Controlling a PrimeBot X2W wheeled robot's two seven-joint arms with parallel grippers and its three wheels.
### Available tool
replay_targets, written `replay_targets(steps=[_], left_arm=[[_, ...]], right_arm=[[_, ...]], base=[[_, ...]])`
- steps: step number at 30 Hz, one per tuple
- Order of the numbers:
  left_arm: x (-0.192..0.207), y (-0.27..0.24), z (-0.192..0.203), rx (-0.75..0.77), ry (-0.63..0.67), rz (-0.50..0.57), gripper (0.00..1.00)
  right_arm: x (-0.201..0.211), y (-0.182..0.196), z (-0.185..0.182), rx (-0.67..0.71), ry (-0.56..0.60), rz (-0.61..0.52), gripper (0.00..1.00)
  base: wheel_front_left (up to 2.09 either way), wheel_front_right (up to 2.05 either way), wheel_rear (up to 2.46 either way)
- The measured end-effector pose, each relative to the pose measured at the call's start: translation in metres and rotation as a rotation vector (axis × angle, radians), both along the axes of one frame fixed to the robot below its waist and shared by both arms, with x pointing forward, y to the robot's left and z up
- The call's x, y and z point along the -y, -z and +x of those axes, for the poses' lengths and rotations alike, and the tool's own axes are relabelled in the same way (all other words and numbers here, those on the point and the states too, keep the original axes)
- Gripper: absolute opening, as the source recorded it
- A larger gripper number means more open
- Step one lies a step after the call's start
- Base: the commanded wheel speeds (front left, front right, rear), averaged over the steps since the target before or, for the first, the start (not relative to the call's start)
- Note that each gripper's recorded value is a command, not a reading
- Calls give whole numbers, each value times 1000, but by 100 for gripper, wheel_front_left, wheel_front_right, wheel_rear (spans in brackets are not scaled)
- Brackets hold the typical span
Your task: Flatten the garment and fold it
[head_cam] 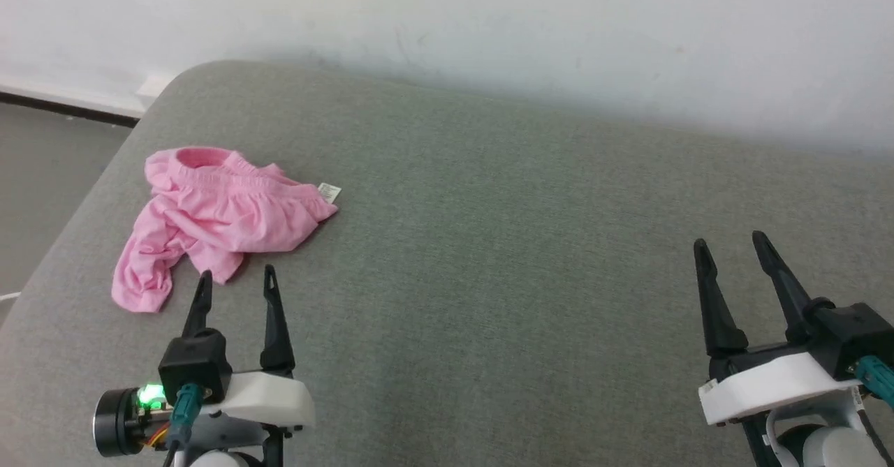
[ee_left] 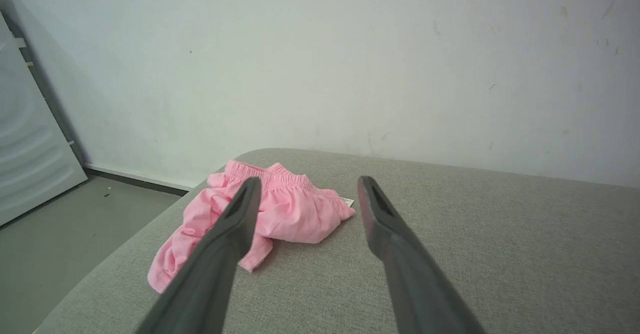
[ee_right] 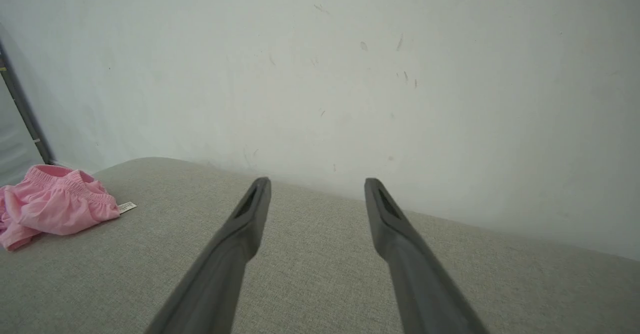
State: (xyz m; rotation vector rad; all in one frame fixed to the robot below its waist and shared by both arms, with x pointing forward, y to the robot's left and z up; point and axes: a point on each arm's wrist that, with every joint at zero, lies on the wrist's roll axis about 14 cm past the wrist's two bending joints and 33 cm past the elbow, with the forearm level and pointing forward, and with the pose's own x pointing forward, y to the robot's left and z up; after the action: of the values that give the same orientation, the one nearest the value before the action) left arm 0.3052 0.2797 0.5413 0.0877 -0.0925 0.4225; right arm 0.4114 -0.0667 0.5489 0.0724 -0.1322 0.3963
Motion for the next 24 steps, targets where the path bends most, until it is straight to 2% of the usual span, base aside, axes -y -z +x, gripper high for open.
replay_targets(steps=[12, 21, 24], left_arm=[[-27, -6, -15, 23, -104, 23, 100], [-76, -20, -3, 37, -197, 72, 100], [-91, -26, 9, 29, -192, 104, 100]], right_arm=[[-19, -2, 6, 18, -52, 25, 100], [-29, 6, 11, 10, -79, 42, 100], [-29, 9, 14, 9, -76, 47, 100]], base=[[0, 0, 0], [0, 0, 0], [0, 0, 0]])
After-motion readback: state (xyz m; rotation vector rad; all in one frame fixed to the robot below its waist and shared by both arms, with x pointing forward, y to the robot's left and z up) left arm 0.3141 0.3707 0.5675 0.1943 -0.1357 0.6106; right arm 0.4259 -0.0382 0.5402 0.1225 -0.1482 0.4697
